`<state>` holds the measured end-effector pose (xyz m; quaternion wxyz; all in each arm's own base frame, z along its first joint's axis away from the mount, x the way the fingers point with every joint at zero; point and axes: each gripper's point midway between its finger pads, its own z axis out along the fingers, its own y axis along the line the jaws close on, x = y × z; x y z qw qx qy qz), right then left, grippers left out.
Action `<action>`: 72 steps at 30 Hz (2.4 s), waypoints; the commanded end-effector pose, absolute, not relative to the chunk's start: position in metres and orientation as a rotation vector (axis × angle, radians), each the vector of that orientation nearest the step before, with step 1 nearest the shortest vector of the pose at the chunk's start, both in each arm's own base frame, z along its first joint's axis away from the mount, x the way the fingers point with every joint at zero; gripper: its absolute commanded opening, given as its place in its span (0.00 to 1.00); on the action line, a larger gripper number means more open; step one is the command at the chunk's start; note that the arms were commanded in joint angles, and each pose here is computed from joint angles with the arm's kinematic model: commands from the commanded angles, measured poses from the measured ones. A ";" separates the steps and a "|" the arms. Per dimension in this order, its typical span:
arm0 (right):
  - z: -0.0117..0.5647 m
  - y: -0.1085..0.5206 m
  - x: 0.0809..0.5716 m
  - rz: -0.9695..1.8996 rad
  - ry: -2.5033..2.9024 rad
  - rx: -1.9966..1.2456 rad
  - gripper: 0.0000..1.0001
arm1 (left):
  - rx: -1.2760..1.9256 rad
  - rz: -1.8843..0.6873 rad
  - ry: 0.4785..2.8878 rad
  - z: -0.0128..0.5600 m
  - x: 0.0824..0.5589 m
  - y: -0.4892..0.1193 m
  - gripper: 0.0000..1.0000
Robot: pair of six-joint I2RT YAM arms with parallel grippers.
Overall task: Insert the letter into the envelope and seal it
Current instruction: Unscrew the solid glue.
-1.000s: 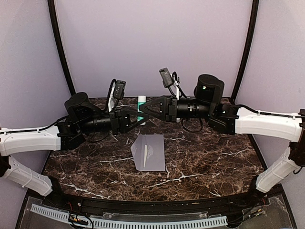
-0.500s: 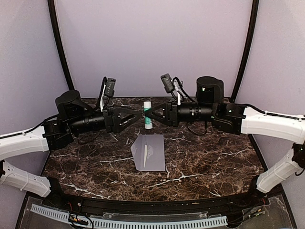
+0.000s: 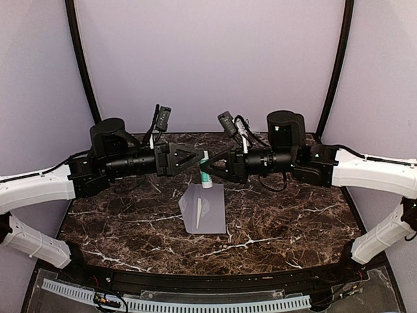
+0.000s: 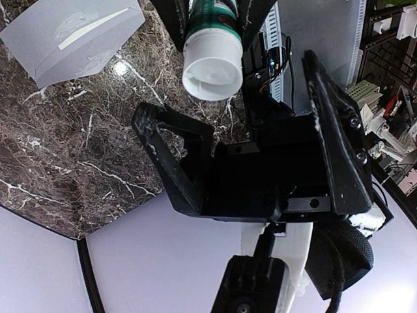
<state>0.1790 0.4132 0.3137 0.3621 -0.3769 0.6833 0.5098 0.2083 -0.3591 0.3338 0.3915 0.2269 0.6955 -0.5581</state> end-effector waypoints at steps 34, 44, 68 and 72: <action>0.309 0.422 0.171 1.333 1.767 -1.043 0.00 | 0.623 -1.518 1.781 0.327 0.207 -0.379 0.30; 0.307 0.420 0.181 1.276 1.776 -0.998 0.10 | 0.613 -1.524 1.795 0.323 0.210 -0.377 0.03; 0.335 0.398 0.184 1.711 1.515 -0.453 0.74 | 0.237 -1.524 1.560 0.368 0.245 -0.332 0.00; 0.334 0.410 0.187 1.685 1.533 -0.490 0.72 | 0.233 -1.529 1.551 0.373 0.244 -0.330 0.00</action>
